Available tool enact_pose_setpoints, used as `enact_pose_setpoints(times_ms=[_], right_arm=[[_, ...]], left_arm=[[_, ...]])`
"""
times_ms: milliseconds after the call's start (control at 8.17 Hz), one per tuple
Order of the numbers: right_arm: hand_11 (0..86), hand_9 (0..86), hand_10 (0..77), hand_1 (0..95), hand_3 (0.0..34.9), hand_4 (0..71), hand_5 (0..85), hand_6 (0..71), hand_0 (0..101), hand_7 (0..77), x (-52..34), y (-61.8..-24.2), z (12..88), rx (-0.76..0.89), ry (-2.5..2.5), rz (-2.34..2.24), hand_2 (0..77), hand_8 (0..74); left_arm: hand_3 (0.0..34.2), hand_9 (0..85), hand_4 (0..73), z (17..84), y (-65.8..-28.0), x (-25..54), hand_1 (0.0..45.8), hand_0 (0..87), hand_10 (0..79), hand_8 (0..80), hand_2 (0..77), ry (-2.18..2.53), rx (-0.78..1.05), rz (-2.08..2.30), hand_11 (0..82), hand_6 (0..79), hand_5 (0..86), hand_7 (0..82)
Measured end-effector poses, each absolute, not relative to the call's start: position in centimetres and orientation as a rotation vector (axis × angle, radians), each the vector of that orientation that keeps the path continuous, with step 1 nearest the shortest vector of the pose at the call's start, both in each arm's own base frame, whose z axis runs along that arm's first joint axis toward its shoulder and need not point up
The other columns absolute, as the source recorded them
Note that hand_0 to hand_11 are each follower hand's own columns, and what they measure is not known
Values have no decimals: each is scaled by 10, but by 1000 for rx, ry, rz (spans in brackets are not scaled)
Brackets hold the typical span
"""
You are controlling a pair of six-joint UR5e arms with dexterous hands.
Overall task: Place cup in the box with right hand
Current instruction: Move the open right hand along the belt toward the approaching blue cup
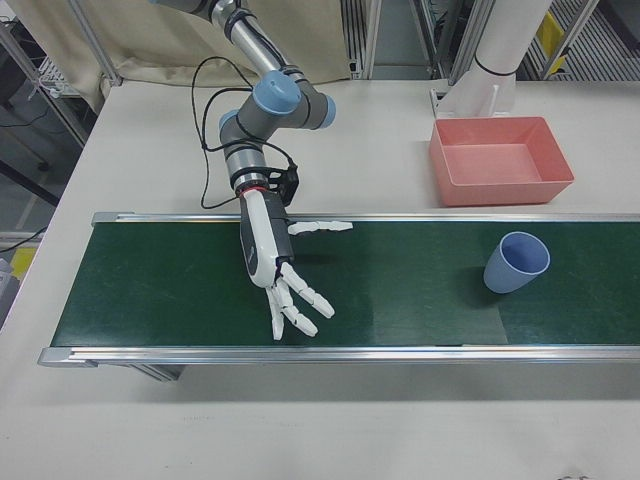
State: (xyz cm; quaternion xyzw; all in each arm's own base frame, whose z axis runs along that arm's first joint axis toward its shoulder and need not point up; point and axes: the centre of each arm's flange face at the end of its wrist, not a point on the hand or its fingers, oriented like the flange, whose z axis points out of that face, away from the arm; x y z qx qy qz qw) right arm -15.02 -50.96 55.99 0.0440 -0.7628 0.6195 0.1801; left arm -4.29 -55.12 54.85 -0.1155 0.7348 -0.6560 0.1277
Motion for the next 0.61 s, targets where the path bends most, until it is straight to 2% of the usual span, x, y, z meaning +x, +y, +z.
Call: enact_pose_setpoints(times_ms=[367, 490, 612], right_arm=[[16, 169, 5, 153, 18, 0, 65, 54, 473, 218, -158, -509, 554, 108, -2164, 1736, 87, 120], [16, 169, 5, 175, 33, 0, 65, 54, 476, 218, -161, -509, 553, 102, -2163, 1732, 87, 120], [16, 169, 5, 175, 33, 0, 65, 54, 476, 218, -166, -508, 553, 97, -2162, 1727, 87, 120]], left_arm=[[0, 0, 11, 548, -551, -42, 5, 0, 0, 0, 11, 2137, -337, -1908, 0, 5, 0, 5], [0, 0, 11, 548, -551, -42, 5, 0, 0, 0, 11, 2137, -337, -1908, 0, 5, 0, 5], [0, 0, 11, 548, -551, -42, 5, 0, 0, 0, 11, 2137, -337, -1908, 0, 5, 5, 5]])
